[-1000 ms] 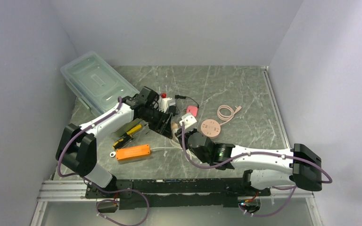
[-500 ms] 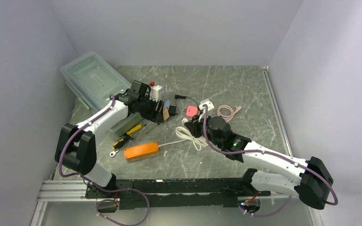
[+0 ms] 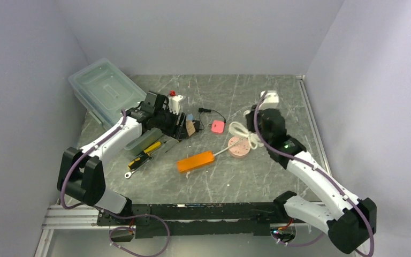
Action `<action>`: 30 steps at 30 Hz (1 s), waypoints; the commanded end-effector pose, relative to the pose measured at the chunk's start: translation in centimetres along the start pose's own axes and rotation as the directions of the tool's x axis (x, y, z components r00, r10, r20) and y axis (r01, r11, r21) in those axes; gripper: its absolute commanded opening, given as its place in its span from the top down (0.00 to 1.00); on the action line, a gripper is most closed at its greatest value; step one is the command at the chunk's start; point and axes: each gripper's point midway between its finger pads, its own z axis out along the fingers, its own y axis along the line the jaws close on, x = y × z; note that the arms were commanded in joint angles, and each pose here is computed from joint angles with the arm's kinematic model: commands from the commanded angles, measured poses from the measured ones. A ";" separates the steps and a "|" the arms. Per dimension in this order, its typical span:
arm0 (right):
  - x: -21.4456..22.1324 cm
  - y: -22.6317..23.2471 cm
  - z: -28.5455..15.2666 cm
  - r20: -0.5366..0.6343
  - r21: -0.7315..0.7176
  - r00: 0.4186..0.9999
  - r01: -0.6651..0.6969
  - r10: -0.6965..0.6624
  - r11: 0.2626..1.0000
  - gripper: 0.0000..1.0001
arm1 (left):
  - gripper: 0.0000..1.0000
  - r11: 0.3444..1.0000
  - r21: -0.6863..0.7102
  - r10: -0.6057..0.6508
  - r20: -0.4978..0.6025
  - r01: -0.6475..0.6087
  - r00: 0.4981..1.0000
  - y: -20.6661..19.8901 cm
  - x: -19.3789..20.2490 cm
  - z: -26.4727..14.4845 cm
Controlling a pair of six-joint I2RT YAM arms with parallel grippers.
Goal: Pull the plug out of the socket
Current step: Place the plug at the center of the board.
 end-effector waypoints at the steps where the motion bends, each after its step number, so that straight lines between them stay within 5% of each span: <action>1: -6.6 -5.7 0.2 0.124 0.165 0.991 -0.073 0.053 0.984 1.00 | 1.00 0.997 0.062 0.035 0.091 -0.040 0.995 -1.9 -2.0 -1.2; 7: -7.2 -11.6 4.0 0.091 0.255 0.983 -0.176 0.157 0.951 1.00 | 1.00 0.997 0.073 0.009 0.051 -0.012 0.999 -2.3 -0.9 -0.6; 16: 2.5 -11.5 10.7 -0.169 0.206 0.950 -0.228 0.264 0.952 1.00 | 1.00 1.000 0.004 -0.019 -0.059 0.019 0.998 -1.6 1.4 1.6; 19: 4.1 -11.6 11.1 -0.188 0.215 0.938 -0.250 0.292 0.944 0.83 | 0.99 0.998 -0.061 -0.006 -0.107 -0.001 0.994 -1.0 2.4 2.5; 23: 5.2 -12.2 11.1 -0.190 0.253 0.931 -0.259 0.311 0.932 0.42 | 0.97 0.991 -0.130 0.016 -0.170 -0.038 0.985 -0.4 3.6 3.5; 30: 4.5 -12.2 10.0 -0.155 0.247 0.941 -0.258 0.301 0.934 0.01 | 0.94 0.995 -0.084 0.049 -0.145 -0.061 0.988 -1.5 3.3 4.3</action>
